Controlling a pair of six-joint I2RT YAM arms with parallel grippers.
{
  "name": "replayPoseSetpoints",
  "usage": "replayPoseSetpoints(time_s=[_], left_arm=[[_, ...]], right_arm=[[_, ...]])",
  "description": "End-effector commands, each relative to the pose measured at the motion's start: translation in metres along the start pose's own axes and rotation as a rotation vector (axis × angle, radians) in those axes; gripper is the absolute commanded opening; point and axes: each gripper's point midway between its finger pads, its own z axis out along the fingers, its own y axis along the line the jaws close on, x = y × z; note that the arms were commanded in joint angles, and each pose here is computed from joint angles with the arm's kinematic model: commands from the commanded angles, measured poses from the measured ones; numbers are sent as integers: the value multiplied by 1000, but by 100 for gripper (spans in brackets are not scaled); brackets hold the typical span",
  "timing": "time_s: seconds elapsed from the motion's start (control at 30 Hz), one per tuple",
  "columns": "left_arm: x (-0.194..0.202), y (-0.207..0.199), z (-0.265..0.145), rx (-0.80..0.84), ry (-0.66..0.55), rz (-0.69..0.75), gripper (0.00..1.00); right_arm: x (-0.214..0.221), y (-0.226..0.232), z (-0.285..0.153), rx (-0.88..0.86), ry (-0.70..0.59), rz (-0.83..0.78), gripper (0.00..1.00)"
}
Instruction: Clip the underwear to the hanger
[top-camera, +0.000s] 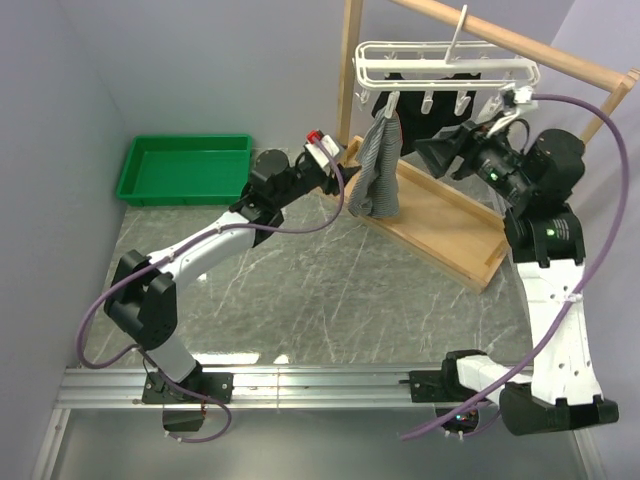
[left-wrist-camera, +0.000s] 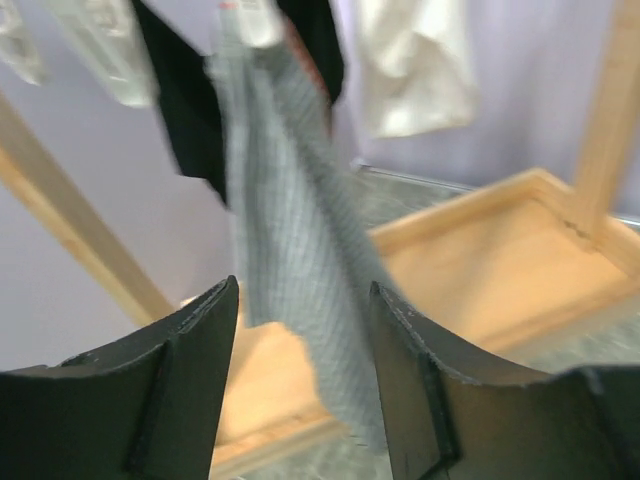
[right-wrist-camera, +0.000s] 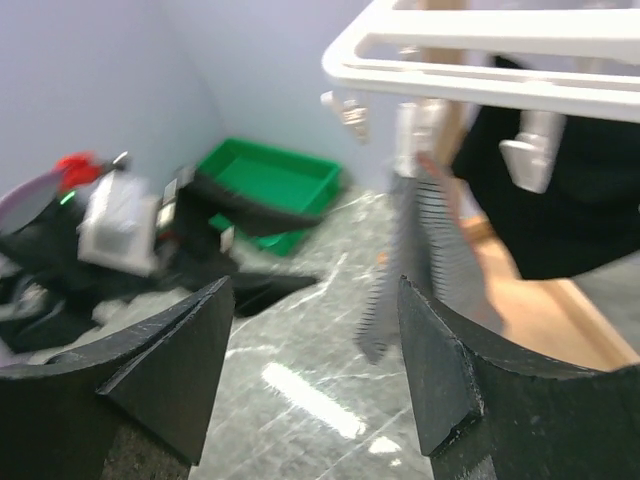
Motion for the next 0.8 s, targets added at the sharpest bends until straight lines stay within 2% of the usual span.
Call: replayPoseSetpoints(time_s=[0.0, 0.17, 0.33, 0.47, 0.6, 0.63, 0.77], left_arm=[[-29, -46, -13, 130, -52, -41, 61], [-31, -78, -7, 211, -60, -89, 62], [-31, -83, 20, 141, -71, -120, 56], [1, -93, 37, 91, 4, -201, 55], [22, -100, 50, 24, 37, -258, 58], [41, -94, 57, -33, 71, -282, 59], [62, -75, 79, -162, 93, -309, 63]], right_arm=[[-5, -17, -13, 85, -23, 43, 73], [-13, -53, -32, 207, -48, 82, 72], [-3, -73, -45, 277, -27, 88, 69], [31, -80, -55, 308, 49, 51, 61], [64, -75, -67, 308, 98, 67, 50], [81, -78, -68, 313, 126, 92, 47], [111, -81, -74, 324, 128, 106, 37]])
